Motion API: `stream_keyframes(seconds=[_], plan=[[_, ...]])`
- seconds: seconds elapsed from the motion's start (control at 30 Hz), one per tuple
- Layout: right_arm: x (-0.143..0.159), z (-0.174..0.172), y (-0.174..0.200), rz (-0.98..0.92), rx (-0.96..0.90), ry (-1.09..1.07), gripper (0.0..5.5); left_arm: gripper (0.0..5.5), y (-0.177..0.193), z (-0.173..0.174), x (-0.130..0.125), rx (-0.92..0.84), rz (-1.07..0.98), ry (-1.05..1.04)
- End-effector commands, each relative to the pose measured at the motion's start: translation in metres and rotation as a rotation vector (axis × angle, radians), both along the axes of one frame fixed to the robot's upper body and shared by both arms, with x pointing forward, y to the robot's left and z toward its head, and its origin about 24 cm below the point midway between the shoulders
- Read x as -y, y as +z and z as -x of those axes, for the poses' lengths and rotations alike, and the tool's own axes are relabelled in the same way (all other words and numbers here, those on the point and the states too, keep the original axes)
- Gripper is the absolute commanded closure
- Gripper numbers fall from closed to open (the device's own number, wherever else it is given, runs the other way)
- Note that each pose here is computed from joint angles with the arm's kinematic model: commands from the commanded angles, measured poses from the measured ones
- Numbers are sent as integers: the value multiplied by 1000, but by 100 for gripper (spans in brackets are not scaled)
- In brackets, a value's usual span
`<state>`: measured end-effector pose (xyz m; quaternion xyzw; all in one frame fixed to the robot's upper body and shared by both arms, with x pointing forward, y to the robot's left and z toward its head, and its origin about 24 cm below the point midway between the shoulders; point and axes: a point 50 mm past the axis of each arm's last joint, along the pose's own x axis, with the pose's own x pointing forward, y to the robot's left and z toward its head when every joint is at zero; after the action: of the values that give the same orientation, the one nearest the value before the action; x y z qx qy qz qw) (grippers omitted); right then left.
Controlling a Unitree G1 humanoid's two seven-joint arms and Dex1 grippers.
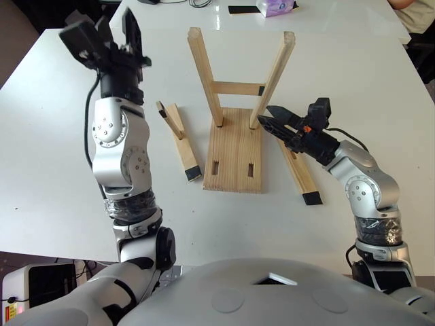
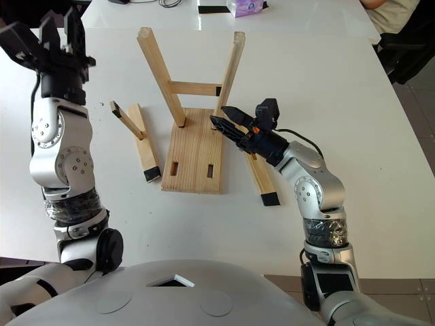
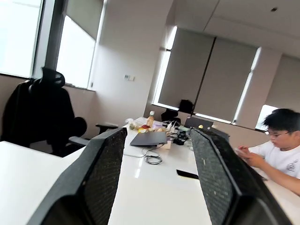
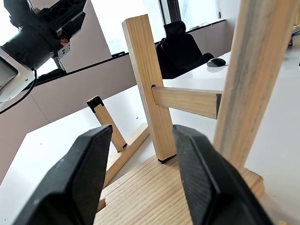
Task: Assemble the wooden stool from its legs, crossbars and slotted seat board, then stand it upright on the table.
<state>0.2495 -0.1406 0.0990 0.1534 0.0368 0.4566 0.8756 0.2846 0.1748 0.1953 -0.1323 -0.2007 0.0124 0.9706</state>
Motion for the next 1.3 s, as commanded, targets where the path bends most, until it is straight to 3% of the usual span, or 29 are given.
stream_keyframes(seconds=[0.03, 0.2, 0.3, 0.5, 0.67, 0.77, 0.87, 0.93, 1.0, 1.13, 1.3], plan=[[-3, -3, 2, 0, 8, 9, 313, 298, -35, -5, 3, -171, 3, 20], [-5, -3, 3, -4, 8, 22, 313, 298, -83, -12, 1, -443, -25, 43], [-7, -5, 6, -10, 9, 36, 313, 298, -98, -14, 6, -511, 10, 7], [-8, -3, 6, -14, 6, 48, 313, 298, -55, -15, 4, -288, 115, -9], [-6, 0, 7, -19, 2, 39, 313, 298, 4, 0, -18, -36, 129, 157], [-3, 4, 7, -19, -2, 20, 313, 298, 18, 14, -22, -18, 141, 172], [1, 9, 4, -14, -9, -7, 313, 298, -13, 28, -41, -214, 202, 256], [4, 11, 1, -6, -11, -25, 313, 298, -56, 42, -66, -473, 166, 412], [4, 12, 0, 2, -14, -28, 313, 298, -94, 64, -71, -721, 117, 445], [9, 13, -1, 14, -12, -50, 313, 298, -101, 77, -24, -863, 3, 61], [7, 13, -6, 20, -16, -54, 313, 273, -92, 69, 14, -918, -9, -193]])
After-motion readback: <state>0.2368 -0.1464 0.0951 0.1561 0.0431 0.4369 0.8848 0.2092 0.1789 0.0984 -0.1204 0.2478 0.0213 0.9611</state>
